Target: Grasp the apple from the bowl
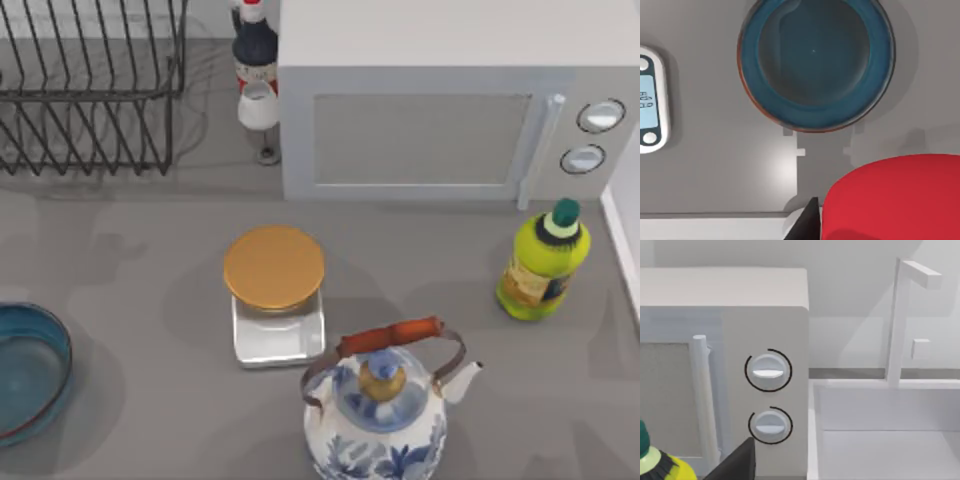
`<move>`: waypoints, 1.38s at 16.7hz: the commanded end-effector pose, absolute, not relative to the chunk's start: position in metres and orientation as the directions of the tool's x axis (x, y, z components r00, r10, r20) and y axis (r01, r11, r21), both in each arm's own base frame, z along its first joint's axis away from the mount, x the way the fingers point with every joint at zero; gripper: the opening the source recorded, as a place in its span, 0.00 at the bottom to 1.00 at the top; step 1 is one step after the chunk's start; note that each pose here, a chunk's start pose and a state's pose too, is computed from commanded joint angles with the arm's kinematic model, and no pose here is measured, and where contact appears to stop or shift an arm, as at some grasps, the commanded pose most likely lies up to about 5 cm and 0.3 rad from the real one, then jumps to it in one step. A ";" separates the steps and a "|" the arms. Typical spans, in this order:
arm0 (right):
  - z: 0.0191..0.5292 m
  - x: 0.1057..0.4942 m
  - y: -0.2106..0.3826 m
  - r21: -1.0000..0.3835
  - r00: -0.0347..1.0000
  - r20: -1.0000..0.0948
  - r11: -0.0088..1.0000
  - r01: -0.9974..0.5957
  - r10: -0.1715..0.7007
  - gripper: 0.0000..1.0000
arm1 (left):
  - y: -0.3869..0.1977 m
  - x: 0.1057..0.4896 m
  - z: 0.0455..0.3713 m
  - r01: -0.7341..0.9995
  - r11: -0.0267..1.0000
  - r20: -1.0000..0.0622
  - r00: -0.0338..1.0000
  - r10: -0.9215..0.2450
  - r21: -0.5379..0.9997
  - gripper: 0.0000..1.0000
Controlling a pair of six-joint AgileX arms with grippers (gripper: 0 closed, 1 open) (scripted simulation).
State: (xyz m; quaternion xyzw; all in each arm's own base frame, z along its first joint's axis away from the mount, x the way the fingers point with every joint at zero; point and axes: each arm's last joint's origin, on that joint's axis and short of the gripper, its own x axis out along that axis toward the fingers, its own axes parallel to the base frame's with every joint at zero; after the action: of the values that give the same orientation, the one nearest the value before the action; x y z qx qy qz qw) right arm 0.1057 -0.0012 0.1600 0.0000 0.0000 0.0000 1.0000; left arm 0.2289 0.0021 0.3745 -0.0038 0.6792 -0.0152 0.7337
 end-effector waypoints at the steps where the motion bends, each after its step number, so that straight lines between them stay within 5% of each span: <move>1: 0.160 0.106 -0.001 0.000 1.000 0.000 1.000 0.000 0.000 1.00 | 0.002 0.229 0.375 0.017 1.000 -0.997 0.077 -0.027 -0.026 0.00; 8: 0.160 0.106 -0.001 0.000 1.000 0.000 1.000 0.000 0.000 1.00 | -0.014 0.242 0.363 0.013 1.000 -0.998 0.056 -0.027 -0.027 0.00; 17: 0.160 0.106 -0.001 0.000 1.000 0.000 1.000 0.000 0.000 1.00 | -0.165 0.249 0.284 0.020 1.000 -1.000 0.000 -0.004 -0.004 0.00; 23: 0.160 0.106 -0.001 0.000 1.000 0.000 1.000 0.000 0.000 1.00 | -0.185 0.241 0.269 0.020 1.000 -1.000 0.000 0.000 0.000 0.00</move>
State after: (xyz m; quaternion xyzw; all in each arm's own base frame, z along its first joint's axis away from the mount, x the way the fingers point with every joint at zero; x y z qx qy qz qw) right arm 0.1057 -0.0012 0.1600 0.0000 0.0000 0.0000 1.0000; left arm 0.2414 -0.1855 0.2690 0.0071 0.7071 -0.0071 0.7071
